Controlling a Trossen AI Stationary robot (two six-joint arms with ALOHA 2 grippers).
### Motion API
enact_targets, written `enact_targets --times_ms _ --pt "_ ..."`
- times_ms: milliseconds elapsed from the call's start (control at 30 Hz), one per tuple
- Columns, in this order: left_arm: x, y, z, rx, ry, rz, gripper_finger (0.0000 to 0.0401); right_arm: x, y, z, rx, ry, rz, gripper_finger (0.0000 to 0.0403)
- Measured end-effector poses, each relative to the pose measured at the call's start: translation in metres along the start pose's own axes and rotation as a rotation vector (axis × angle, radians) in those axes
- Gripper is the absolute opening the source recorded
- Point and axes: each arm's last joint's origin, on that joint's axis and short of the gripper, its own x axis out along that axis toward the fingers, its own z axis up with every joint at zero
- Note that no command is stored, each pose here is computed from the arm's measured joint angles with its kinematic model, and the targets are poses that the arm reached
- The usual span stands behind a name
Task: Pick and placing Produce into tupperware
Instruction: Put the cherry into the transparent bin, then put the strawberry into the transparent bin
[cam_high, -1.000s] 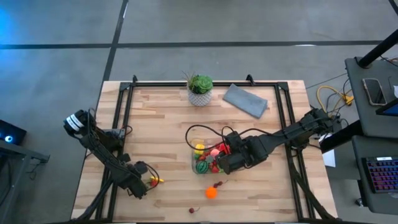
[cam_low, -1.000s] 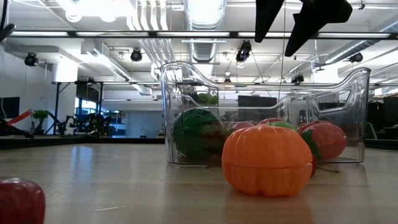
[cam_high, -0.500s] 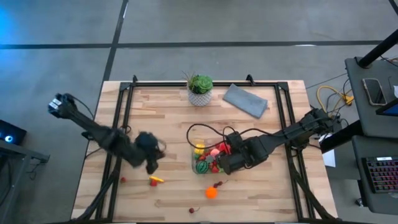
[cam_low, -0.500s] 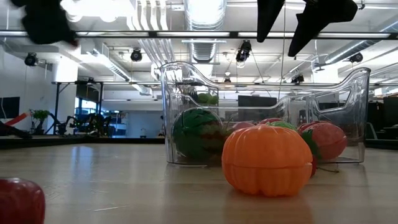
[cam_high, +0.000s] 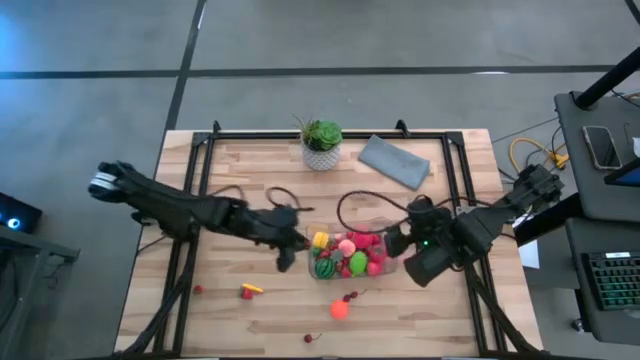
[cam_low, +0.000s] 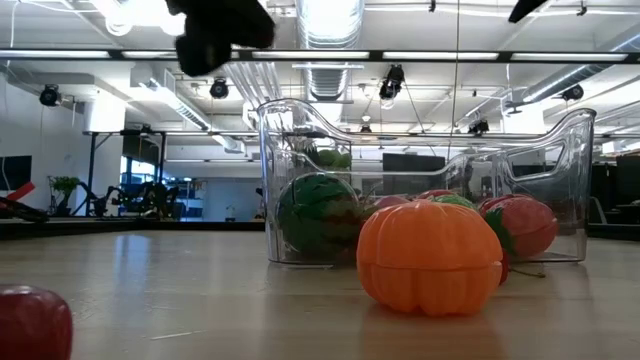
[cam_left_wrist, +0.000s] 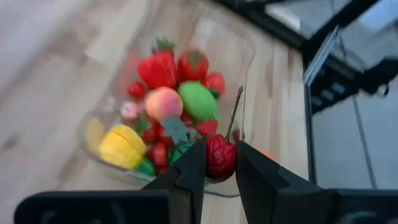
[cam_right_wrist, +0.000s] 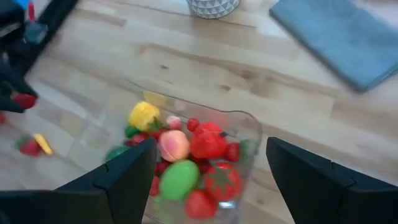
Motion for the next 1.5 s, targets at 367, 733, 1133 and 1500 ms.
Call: enact_targets --times_ms 367,733,1133,1500 --pt "0.079 -0.017 0.022 0.216 0.216 0.073 0.0061 -0.003 -0.006 -0.008 -0.111 0.071 -0.048 0.0295" --pt "0.086 -0.022 0.032 0.241 0.189 0.132 0.0164 -0.001 -0.005 -0.010 -0.126 0.069 -0.054 0.0295" --pt "-0.021 -0.010 -0.010 0.260 0.781 0.457 0.0241 0.005 -0.008 -0.013 -0.157 0.058 -0.078 0.0295" --pt "-0.086 -0.024 -0.067 0.092 0.973 0.531 0.0223 0.016 -0.013 -0.022 -0.136 0.051 -0.120 0.0295"
